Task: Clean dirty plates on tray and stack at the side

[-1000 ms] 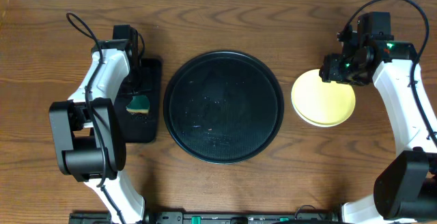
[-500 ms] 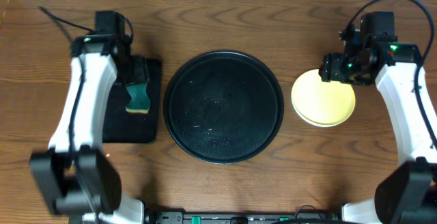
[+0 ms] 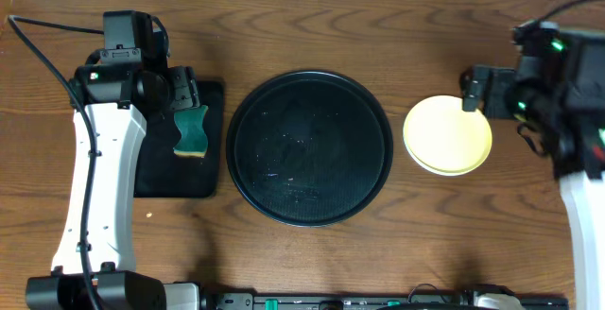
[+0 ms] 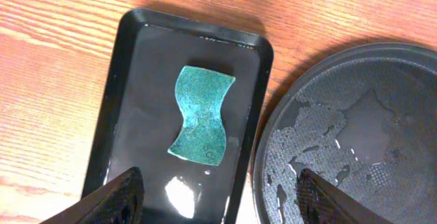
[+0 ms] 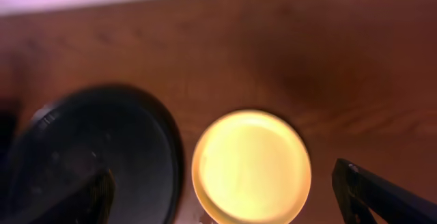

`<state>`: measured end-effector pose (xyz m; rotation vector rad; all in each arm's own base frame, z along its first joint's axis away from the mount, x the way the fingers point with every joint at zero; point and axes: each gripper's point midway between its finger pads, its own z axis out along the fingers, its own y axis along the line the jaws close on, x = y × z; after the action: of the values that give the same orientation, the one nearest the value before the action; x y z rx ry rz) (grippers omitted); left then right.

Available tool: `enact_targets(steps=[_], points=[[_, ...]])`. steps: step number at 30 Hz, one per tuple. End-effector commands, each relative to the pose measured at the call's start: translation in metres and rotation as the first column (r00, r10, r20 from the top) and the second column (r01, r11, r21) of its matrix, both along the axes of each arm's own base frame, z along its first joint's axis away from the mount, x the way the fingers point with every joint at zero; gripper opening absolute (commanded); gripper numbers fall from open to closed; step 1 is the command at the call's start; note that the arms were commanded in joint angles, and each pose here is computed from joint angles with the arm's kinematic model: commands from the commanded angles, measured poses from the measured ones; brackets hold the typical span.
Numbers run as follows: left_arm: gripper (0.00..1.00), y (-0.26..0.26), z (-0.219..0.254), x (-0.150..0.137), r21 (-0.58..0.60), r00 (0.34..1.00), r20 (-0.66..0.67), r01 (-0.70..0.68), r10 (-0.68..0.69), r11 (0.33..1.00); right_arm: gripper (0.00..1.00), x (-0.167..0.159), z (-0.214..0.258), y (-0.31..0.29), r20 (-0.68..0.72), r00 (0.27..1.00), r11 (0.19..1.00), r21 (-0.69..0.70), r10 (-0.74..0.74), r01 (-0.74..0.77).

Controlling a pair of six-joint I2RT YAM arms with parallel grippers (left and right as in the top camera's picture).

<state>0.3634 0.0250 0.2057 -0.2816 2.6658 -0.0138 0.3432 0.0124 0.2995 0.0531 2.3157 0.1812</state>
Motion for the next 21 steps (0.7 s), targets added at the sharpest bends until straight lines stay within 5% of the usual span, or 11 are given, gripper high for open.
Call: enact_targets(steps=[1,11,21], points=[[0.72,0.000,0.004,0.001,0.001,1.000,0.008,0.004,-0.004,1.000,0.99,-0.022,0.037,0.002,0.109,0.994,1.000,-0.007,0.003,-0.003],[0.73,0.000,0.004,0.001,0.001,1.000,0.008,0.004,-0.004,1.000,0.99,-0.071,0.079,0.000,0.252,0.968,1.000,-0.024,-0.007,0.013],[0.73,0.000,0.004,0.001,0.001,1.000,0.008,0.004,-0.004,1.000,0.99,-0.064,0.080,-0.015,0.327,0.944,0.993,-0.085,-0.051,0.083]])
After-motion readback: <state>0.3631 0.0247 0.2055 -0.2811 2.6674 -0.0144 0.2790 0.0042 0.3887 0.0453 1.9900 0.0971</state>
